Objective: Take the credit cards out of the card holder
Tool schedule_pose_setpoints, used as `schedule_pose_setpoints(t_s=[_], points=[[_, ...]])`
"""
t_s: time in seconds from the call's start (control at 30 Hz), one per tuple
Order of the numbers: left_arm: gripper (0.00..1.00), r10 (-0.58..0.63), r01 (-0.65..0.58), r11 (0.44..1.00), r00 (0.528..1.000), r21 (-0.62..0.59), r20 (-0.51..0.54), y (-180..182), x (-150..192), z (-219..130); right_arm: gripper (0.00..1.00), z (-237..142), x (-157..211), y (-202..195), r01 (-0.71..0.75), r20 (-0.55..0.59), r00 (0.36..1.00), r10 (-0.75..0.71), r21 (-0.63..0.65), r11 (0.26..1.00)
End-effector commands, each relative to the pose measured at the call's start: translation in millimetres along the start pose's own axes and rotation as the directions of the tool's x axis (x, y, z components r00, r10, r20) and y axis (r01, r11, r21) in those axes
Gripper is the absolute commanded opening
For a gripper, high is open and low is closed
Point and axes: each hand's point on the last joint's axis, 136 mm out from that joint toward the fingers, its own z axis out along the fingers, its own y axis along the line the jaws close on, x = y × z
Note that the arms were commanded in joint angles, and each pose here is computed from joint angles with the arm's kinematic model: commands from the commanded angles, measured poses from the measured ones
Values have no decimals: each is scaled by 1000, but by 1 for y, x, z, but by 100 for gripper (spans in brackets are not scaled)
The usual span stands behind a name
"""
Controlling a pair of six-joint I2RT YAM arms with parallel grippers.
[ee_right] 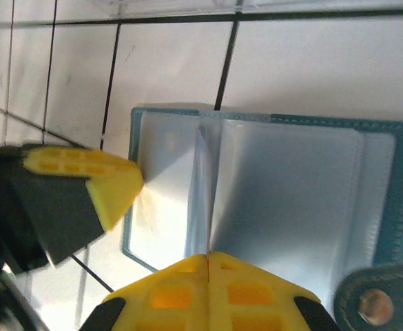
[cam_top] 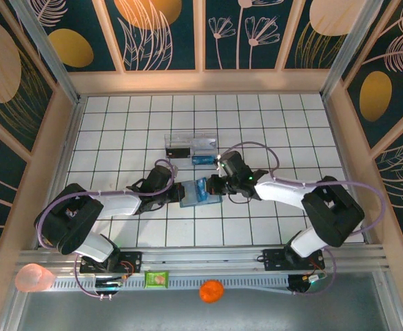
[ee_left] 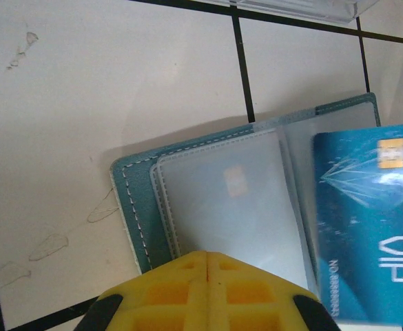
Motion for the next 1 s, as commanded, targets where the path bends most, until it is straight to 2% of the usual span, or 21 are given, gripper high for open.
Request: schedule_pose_setpoints(t_s=[0.0,0.1,0.2,0.33,0.53,0.7,0.73,0.77,0.97], points=[[0,15,-17,999,999,-44,-47,9,7,-3,0,-25,-21,8,264,34,963,-266,56,963],[7,29,-29,999,999,-16,-34,-1,-1,-7,0,-38,-36,20,432,43,898,-438,112,895],[20,32,-32,999,999,6,-15,-10,-8,-13,0,-52,-55,29,560,55,815,-577,185,808],[35,32,-33,999,999,42,7,-21,-16,-23,0,-61,-77,39,708,17,675,-738,268,654],[59,24,-25,998,999,51,27,-26,-21,-34,0,-58,-90,45,847,-132,511,-849,246,472],[80,1,-2,1000,999,30,40,-21,-22,-41,0,-50,-101,44,909,-255,410,-876,198,367],[91,-1,0,1000,999,26,40,-20,-21,-42,0,-49,-106,46,917,-265,392,-881,191,351],[97,-6,5,1000,999,18,43,-18,-22,-43,0,-47,-108,46,925,-279,375,-884,175,337],[99,-30,32,999,998,-28,60,-7,-25,-49,0,-43,-119,50,962,-360,270,-893,66,265]])
